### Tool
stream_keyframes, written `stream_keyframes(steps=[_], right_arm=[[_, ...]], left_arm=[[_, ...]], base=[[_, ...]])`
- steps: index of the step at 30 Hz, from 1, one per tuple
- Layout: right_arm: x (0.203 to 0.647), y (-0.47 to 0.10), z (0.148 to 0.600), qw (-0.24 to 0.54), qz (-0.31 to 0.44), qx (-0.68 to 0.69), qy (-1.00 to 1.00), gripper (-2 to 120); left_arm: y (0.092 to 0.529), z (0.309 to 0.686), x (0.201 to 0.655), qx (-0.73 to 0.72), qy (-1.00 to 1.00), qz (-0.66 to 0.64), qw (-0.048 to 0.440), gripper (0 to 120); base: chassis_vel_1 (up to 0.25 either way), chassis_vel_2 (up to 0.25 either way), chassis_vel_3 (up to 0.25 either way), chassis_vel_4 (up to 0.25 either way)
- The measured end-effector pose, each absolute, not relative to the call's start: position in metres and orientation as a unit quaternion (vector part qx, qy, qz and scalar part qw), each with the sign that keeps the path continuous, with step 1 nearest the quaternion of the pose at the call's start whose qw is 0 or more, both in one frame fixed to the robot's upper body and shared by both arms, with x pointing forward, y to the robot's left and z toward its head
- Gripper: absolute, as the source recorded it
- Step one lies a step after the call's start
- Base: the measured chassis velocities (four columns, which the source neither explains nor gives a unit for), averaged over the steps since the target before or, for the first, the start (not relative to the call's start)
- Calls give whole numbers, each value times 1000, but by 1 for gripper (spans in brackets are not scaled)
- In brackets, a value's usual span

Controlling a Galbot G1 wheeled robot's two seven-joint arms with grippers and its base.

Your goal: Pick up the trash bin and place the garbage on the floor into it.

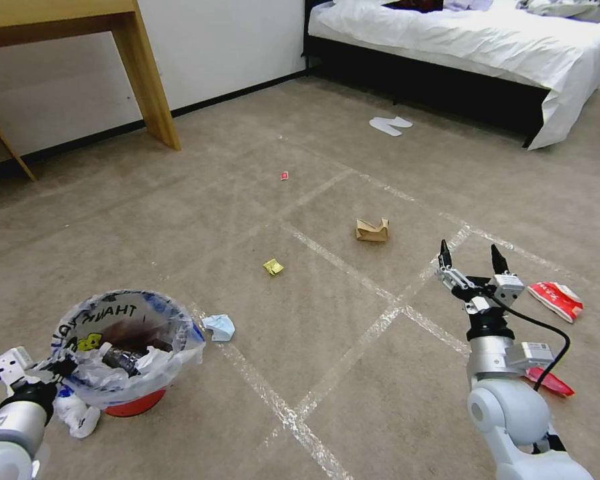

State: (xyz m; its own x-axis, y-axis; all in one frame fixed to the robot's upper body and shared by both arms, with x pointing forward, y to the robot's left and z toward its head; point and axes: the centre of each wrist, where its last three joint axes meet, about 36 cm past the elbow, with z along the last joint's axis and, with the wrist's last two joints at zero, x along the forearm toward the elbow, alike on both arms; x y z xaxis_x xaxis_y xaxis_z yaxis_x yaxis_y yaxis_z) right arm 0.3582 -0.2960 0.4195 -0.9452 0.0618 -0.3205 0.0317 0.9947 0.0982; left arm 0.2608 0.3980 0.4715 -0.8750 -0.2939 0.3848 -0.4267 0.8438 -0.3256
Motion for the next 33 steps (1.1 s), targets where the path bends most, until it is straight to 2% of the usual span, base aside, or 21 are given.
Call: stream_keyframes(steps=[33], right_arm=[[358,-296,422,167,41,15,985,100]], left_arm=[[406,480,258,200,-946,206,151,5]], base=[[-3,3,3,-3]])
